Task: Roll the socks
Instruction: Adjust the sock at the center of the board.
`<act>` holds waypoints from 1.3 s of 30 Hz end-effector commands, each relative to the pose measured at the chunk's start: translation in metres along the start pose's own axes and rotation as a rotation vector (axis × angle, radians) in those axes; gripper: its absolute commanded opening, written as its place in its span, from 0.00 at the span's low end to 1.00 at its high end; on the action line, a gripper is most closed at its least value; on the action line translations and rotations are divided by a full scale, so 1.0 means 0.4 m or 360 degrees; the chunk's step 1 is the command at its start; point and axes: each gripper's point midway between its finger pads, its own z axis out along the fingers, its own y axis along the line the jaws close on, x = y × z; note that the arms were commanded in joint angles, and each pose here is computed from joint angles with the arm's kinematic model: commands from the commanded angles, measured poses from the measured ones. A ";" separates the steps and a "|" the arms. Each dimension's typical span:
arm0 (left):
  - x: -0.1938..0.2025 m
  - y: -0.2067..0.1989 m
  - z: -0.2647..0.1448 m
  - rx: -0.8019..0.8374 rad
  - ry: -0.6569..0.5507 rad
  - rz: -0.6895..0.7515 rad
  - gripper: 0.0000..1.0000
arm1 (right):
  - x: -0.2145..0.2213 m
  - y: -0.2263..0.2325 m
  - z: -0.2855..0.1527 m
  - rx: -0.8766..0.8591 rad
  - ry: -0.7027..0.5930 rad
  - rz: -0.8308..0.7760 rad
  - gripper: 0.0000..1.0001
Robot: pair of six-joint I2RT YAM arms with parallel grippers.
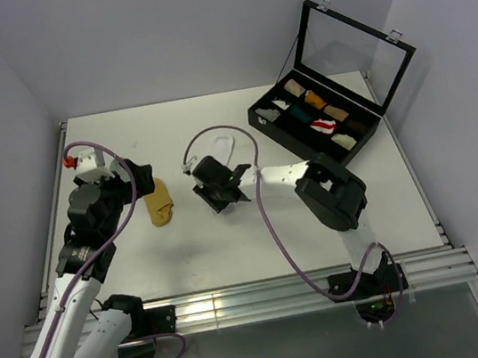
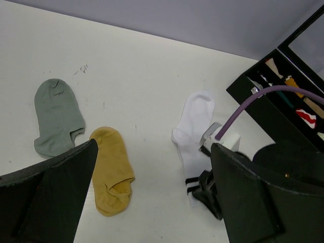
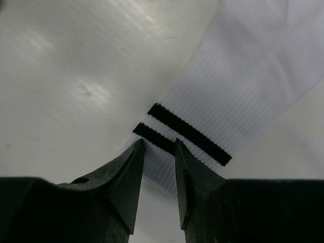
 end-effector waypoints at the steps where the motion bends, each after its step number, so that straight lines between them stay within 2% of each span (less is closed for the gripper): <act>1: -0.039 -0.002 -0.010 -0.0010 -0.0096 0.0028 1.00 | 0.043 0.121 -0.034 0.0009 0.0098 0.0160 0.38; 4: -0.042 0.001 -0.014 -0.0022 -0.0106 0.0027 0.99 | -0.001 0.222 -0.079 -0.0163 0.0085 0.0161 0.37; 8: -0.043 0.006 -0.018 -0.0045 -0.0109 0.0030 1.00 | -0.105 0.228 -0.152 -0.0195 -0.0076 0.0076 0.38; 13: -0.044 0.006 -0.019 -0.0046 -0.0112 0.0038 0.99 | -0.222 0.108 -0.182 -0.0033 -0.0234 0.0033 0.40; 17: -0.044 0.008 -0.019 -0.0054 -0.0112 0.0038 1.00 | -0.287 -0.005 -0.155 -0.0056 -0.0327 0.0159 0.39; 18: -0.042 0.008 -0.018 -0.0050 -0.0108 0.0038 0.99 | -0.299 -0.064 -0.140 -0.0018 -0.0335 0.0214 0.39; 23: -0.040 0.008 -0.015 -0.0055 -0.0103 0.0035 1.00 | -0.342 -0.135 -0.087 -0.0017 -0.0376 0.0256 0.38; 26: -0.039 0.009 -0.014 -0.0056 -0.0100 0.0038 1.00 | -0.347 -0.156 -0.040 -0.0024 -0.0376 0.0289 0.38; 31: -0.038 0.007 -0.015 -0.0048 -0.0100 0.0035 0.99 | -0.290 -0.174 0.067 -0.0035 -0.0271 0.0387 0.38; 39: -0.036 0.006 -0.013 -0.0046 -0.0099 0.0028 1.00 | -0.198 -0.241 0.108 0.0114 -0.0149 0.0605 0.35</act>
